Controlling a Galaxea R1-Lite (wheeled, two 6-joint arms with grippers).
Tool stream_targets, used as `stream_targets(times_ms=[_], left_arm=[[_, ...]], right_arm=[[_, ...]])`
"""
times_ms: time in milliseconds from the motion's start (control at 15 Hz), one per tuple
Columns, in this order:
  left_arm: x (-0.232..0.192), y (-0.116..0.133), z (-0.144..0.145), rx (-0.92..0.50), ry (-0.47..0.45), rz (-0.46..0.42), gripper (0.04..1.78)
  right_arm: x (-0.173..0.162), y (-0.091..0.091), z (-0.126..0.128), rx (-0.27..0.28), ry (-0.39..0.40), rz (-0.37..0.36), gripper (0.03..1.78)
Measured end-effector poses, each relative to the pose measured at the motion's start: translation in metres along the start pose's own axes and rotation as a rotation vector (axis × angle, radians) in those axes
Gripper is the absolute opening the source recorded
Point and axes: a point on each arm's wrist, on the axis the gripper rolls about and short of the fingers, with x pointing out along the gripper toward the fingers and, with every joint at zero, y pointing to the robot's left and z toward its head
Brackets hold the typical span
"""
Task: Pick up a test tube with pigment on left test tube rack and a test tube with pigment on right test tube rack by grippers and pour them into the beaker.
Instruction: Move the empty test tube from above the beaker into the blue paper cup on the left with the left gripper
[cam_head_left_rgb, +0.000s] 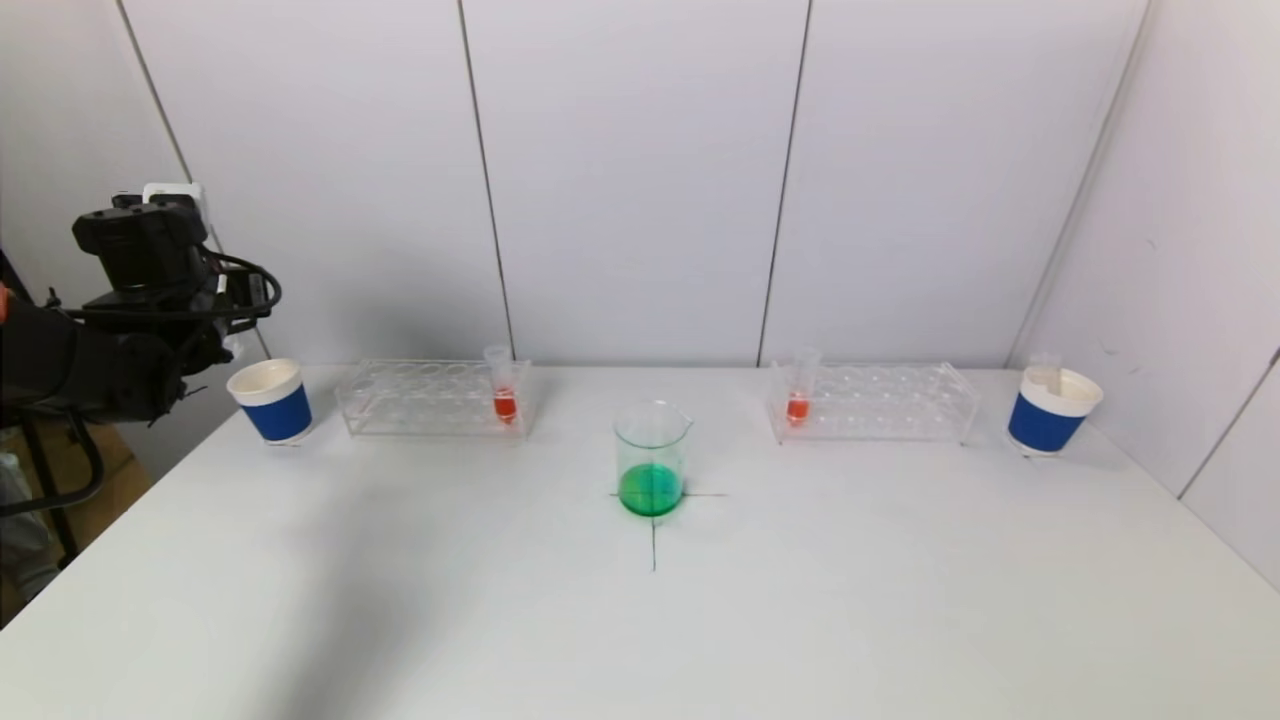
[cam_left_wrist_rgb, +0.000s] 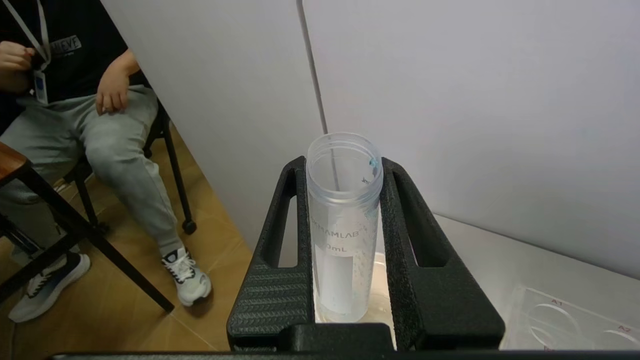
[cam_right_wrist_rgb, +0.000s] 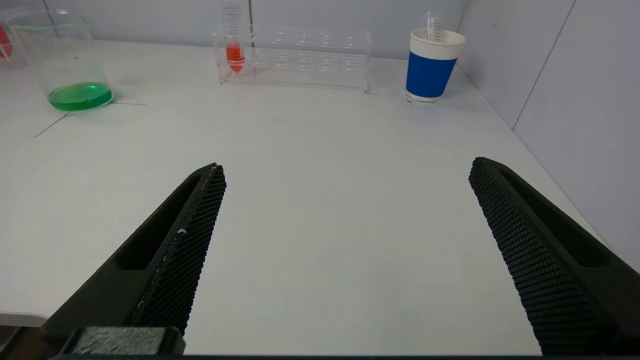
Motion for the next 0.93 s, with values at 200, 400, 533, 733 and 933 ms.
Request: stream_targets(times_ms=[200,400,533,733,933], left_arm=[[0.002,-0.003,-0.010,-0.006,0.017,-0.024,0.43],[0.005,-0.006,-0.020,-0.017,0.039,-0.029,0.43],[0.008,-0.007,-0.026,-0.034,0.050,-0.043,0.43],[0.013,-0.010,-0.036,-0.044,0.044,-0.052,0.43],[0.018,-0.012,-0.045,-0.043,0.047,-0.051,0.43]], right_arm=[[0.000,0.000,0.000,0.000,0.000,0.000,1.77],[0.000,0.000,0.000,0.000,0.000,0.000,1.77],[0.000,0.000,0.000,0.000,0.000,0.000,1.77],[0.000,0.000,0.000,0.000,0.000,0.000,1.77],[0.000,0.000,0.000,0.000,0.000,0.000,1.77]])
